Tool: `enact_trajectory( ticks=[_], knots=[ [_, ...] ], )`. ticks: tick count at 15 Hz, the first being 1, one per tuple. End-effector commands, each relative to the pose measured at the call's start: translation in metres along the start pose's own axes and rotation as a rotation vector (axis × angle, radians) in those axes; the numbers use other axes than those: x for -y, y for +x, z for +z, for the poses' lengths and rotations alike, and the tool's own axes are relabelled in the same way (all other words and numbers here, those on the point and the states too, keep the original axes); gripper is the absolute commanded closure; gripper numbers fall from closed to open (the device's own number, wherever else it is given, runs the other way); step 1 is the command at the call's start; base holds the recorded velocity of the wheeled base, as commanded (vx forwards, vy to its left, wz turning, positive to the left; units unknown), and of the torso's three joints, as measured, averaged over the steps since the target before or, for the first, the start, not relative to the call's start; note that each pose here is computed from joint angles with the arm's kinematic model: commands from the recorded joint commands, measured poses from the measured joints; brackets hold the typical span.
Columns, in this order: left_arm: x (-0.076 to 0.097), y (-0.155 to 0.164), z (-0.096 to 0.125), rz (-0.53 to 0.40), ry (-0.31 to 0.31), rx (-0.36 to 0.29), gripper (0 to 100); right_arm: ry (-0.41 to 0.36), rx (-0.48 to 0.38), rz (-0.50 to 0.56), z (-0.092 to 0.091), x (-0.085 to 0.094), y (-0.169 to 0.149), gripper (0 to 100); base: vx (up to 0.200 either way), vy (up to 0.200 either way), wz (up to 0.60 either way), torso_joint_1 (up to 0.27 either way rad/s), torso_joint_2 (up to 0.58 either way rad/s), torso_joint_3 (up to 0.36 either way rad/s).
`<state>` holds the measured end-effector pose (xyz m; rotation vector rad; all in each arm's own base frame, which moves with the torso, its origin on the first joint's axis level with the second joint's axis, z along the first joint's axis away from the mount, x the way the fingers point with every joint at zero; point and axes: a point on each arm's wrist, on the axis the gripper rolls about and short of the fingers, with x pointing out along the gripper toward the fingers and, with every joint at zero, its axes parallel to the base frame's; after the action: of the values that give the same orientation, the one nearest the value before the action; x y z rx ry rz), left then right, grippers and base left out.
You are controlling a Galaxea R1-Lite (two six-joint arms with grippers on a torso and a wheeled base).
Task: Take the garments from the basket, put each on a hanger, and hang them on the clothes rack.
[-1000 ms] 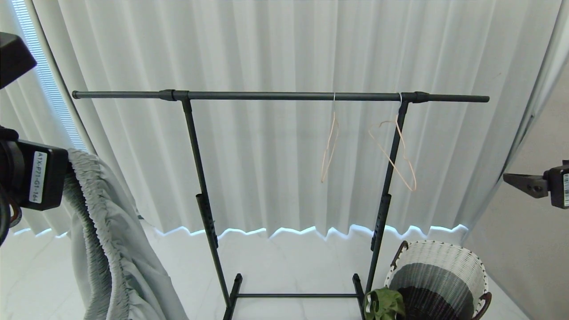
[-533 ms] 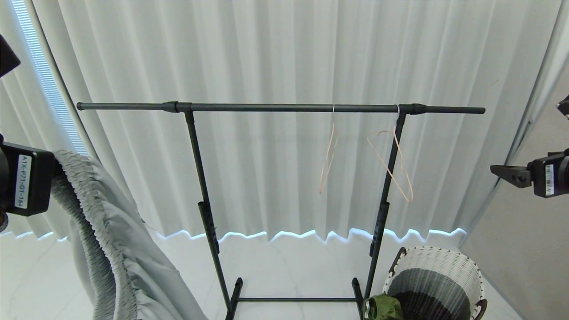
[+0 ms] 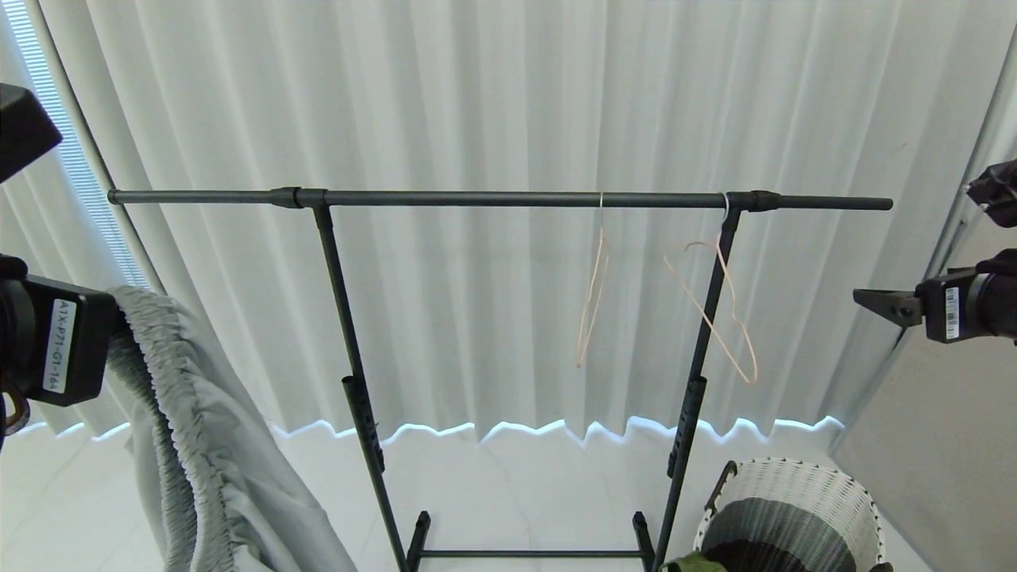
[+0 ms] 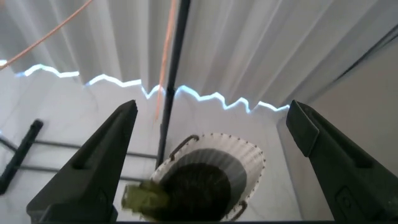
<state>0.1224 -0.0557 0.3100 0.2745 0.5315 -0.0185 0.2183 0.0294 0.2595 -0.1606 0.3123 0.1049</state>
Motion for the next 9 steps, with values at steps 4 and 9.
enact_trajectory(
  ticks=[4, 9],
  knots=[
    [0.002, 0.004, 0.002, 0.002, -0.011, 0.021, 100, 0.005, -0.084, 0.001, -0.012, -0.001, 0.027, 0, 0.2, 0.0, 0.0, 0.005, 0.0, 0.001],
    [0.007, 0.014, 0.0, 0.001, 0.009, -0.018, 100, 0.057, -0.175, 0.026, -0.026, -0.01, 0.057, 0, 0.08, 0.0, 0.0, 0.001, 0.0, 0.002]
  ],
)
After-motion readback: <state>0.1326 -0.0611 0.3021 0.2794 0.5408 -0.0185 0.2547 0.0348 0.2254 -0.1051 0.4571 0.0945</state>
